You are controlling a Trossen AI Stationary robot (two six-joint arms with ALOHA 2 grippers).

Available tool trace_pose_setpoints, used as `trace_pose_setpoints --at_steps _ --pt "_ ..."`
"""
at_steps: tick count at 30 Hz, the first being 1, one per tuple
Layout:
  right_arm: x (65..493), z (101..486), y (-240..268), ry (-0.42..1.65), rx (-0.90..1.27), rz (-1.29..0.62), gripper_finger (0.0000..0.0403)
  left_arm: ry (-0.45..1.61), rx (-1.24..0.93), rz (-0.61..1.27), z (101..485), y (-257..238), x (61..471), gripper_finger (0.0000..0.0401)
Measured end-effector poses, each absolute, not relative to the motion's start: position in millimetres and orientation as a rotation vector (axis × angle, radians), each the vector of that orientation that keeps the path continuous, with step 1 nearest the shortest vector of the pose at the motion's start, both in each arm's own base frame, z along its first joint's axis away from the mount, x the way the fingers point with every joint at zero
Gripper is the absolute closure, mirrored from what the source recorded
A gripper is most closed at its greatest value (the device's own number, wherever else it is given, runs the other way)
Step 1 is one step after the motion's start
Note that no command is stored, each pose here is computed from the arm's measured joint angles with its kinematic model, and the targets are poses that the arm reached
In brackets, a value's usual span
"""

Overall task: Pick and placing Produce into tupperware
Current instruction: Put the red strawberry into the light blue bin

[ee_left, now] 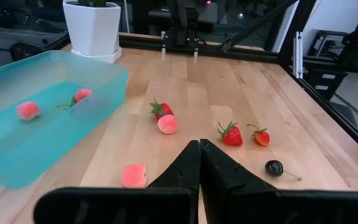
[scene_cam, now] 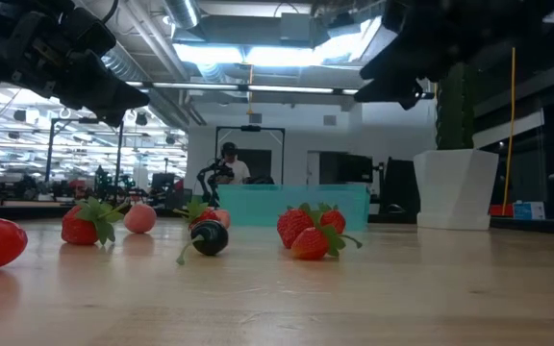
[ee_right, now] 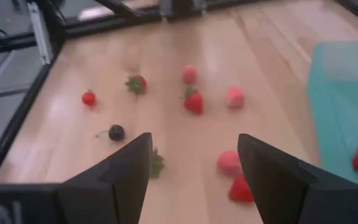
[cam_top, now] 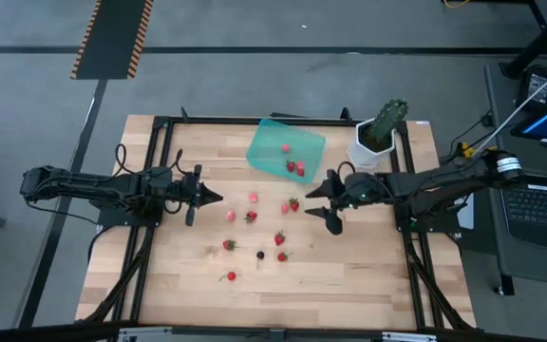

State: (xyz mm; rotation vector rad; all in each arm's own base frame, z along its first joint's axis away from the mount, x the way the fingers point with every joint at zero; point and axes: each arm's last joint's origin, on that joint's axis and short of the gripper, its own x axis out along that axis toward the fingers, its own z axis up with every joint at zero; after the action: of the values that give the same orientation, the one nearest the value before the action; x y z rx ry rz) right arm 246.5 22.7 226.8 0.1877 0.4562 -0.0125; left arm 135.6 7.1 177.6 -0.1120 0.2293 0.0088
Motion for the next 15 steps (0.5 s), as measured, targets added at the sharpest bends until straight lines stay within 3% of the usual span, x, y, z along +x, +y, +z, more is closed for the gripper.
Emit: trace_pose_setpoints --at_steps 15 --pt "235 204 30 0.481 0.228 0.008 0.0163 0.230 -0.117 0.010 178 7 136 0.0401"
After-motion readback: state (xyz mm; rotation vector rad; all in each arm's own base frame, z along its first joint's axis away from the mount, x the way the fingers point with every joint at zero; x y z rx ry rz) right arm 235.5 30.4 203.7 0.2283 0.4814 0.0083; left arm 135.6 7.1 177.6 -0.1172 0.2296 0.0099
